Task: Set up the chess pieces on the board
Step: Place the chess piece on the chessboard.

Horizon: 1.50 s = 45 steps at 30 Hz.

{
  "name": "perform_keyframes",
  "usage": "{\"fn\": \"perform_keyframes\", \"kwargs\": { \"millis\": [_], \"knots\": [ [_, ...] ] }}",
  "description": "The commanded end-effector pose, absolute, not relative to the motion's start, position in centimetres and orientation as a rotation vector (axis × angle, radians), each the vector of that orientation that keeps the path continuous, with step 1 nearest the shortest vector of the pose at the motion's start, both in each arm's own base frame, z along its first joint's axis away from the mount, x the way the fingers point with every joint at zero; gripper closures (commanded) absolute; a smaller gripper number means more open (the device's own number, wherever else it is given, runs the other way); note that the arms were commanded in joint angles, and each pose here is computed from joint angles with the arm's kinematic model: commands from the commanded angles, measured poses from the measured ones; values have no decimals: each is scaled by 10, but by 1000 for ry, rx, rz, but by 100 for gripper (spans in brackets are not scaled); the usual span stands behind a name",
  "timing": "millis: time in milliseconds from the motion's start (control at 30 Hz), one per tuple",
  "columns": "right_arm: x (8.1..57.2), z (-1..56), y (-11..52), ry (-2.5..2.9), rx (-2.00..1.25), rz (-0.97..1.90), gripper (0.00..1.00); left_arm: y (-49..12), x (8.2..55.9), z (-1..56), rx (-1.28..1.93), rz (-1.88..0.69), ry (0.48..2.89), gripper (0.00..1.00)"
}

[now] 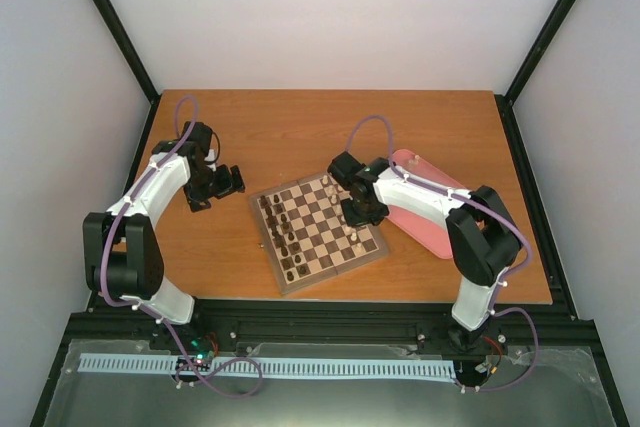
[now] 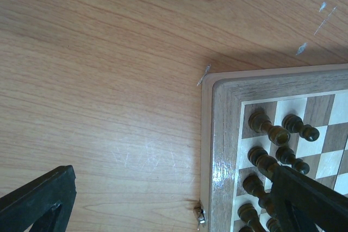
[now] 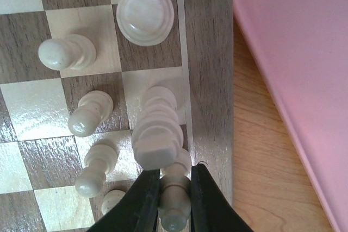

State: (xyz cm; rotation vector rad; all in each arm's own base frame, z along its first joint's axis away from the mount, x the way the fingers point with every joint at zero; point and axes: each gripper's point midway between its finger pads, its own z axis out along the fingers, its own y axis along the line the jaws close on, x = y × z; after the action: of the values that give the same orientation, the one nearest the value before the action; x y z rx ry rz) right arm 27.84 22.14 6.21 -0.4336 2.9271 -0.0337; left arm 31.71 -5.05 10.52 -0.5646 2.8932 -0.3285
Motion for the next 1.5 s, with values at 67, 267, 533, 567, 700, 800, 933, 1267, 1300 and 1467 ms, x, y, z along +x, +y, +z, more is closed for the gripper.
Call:
{"fn": "perform_keyframes", "kwargs": {
  "millis": [67,267,533,567,700,800,933,1267,1300,1467],
  "knots": [
    [286,63,235,2900,-457,-6,96,-51,319,112,-522,-325,2875,0],
    [288,61,238,2900,-471,-1,95,-51,318,112,-520,-319,2877,0],
    [287,62,239,2903,-479,-10,95,-51,318,111,-516,-319,2881,0],
    [285,62,239,2905,-482,-9,95,-51,318,111,-519,-318,2880,0],
    [280,63,237,2911,-493,-19,95,-51,318,110,-517,-319,2880,0],
    [278,65,234,2911,-488,-27,95,-50,317,110,-519,-317,2881,0],
    [276,64,231,2915,-479,-37,95,-51,317,110,-519,-323,2881,0],
    [275,58,232,2928,-489,-41,82,-51,317,111,-521,-326,2878,0],
    [275,58,233,2928,-488,-38,79,-52,317,111,-520,-327,2876,0],
    [276,62,233,2917,-486,-34,71,-51,317,111,-521,-324,2878,0]
  ]
}}
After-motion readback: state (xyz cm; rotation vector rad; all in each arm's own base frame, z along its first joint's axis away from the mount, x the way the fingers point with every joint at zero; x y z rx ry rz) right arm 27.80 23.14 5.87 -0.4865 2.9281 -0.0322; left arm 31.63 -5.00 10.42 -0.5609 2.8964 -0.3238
